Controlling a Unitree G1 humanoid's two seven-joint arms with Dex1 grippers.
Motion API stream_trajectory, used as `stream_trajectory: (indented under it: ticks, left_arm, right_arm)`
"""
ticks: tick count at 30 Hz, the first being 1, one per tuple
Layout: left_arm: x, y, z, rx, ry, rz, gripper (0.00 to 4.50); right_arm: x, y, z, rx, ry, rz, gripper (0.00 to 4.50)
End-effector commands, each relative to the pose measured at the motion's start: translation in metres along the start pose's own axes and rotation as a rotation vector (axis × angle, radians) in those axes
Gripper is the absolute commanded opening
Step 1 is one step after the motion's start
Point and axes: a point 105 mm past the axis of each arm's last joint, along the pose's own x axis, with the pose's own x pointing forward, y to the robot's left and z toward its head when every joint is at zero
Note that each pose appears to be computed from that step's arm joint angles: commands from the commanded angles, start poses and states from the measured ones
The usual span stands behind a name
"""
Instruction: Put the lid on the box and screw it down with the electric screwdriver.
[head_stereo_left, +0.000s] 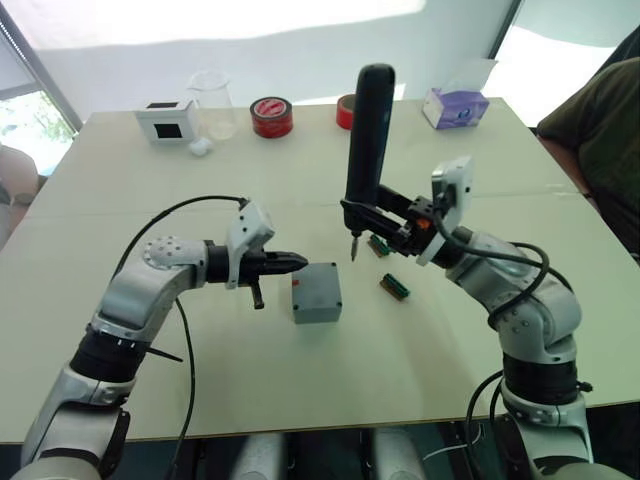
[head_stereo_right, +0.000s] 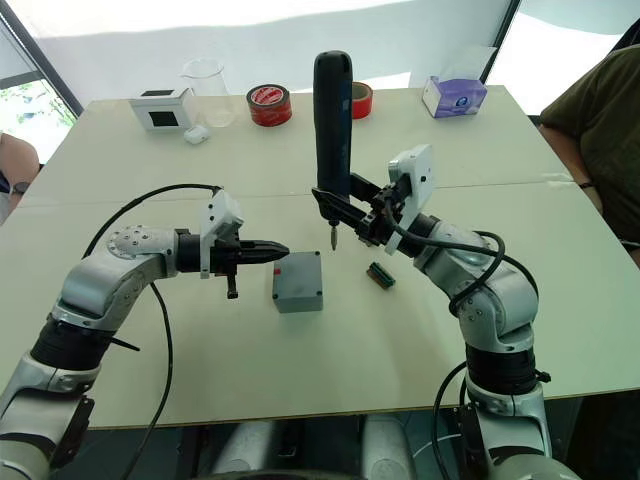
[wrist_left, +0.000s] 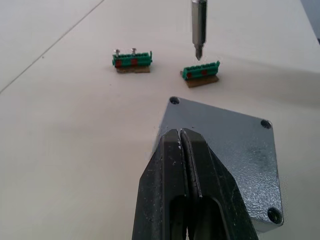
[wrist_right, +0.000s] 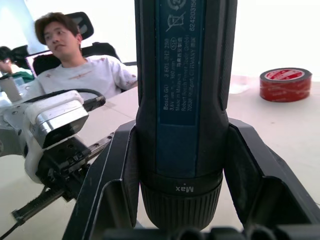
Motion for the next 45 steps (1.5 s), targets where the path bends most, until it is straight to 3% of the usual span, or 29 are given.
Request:
stream_trajectory:
  ticks: [1,6,36,45]
  left_arm:
    - [0.002,-0.004,0.003,0.055,0.017,-0.036,0.0]
    - [0.005,-0.012,-0.012,0.053,0.076,-0.071,0.0]
    - [0.002,-0.017,-0.026,0.042,0.117,-0.066,0.0]
    - [0.003,-0.02,-0.038,0.038,0.163,-0.073,0.0]
  right_arm:
    - [0.007,0.02,0.023,-0.079,-0.118,0.037,1.76]
    - [0.012,0.024,0.011,-0.07,-0.11,0.04,1.76]
    - [0.022,0.017,-0.028,-0.073,-0.085,-0.017,1.76]
    - [0.006,0.021,-0.065,-0.097,0.085,0.011,1.76]
